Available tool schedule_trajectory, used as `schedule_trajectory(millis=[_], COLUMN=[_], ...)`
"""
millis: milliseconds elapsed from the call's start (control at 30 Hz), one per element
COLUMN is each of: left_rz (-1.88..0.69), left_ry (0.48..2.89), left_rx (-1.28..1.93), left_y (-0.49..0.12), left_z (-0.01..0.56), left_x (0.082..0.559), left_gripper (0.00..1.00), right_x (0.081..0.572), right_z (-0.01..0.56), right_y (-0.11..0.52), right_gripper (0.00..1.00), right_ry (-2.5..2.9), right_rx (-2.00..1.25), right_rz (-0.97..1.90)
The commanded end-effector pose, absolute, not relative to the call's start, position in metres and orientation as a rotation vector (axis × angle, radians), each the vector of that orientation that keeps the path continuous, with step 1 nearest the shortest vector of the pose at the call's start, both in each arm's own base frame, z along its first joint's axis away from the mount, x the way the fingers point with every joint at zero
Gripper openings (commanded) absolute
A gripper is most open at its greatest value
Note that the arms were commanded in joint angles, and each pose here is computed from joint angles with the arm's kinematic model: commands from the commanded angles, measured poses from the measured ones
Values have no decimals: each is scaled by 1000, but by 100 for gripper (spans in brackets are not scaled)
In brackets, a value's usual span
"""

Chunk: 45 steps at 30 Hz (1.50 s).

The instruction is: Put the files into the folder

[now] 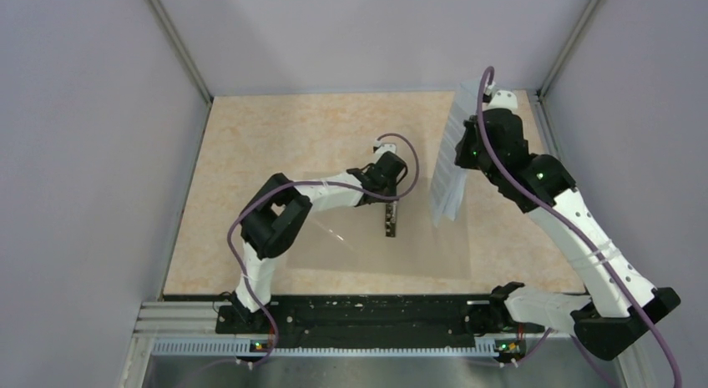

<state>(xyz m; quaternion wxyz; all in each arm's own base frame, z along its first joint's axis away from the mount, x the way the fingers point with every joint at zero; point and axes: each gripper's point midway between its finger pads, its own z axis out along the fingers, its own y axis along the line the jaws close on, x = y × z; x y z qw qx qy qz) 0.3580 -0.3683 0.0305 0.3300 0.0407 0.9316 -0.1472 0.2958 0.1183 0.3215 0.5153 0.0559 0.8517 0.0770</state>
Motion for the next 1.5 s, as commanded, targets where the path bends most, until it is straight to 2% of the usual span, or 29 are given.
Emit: schedule_trajectory(millis=[0,200,300,367,433,500,700,733,800,900,1033,1233,1333,1467], left_rz=[-332,-344,-363,-380,-407,-435,-648,-739,-965,-1206,-1458,-1655,-1771,-1757], left_ry=[2460,2502,2513,2513,2501,2490,2361,2323,2193,1963,1722,1256,1168,1113], left_rx=[163,156,151,145,130,108,7,5,43,152,306,517,533,581], left_y=[-319,-290,-288,-289,-290,-288,-257,-251,-245,-238,-233,-221,-213,-212], left_z=[38,33,33,38,50,66,149,164,199,250,307,396,417,438], left_x=[351,351,351,352,355,358,372,374,375,371,347,293,279,267], left_gripper=[0,1,12,36,49,54,58,59,69,77,82,89,92,94], right_x=[305,309,311,311,311,310,297,292,281,262,232,191,178,161], right_z=[314,304,303,305,309,313,348,357,377,405,441,485,499,516], right_y=[145,183,196,200,203,207,229,234,245,257,267,273,272,272], right_gripper=[0,0,0,0,0,0,0,0,0,0,0,0,0,0], right_ry=[2053,2079,2089,2087,2083,2079,2013,1996,1946,1871,1749,1570,1513,1423], right_rx=[110,46,23,14,3,-21,-172,-213,-299,-404,-526,-666,-698,-750], right_rz=[305,441,489,509,526,550,701,740,829,948,1104,1285,1329,1394])
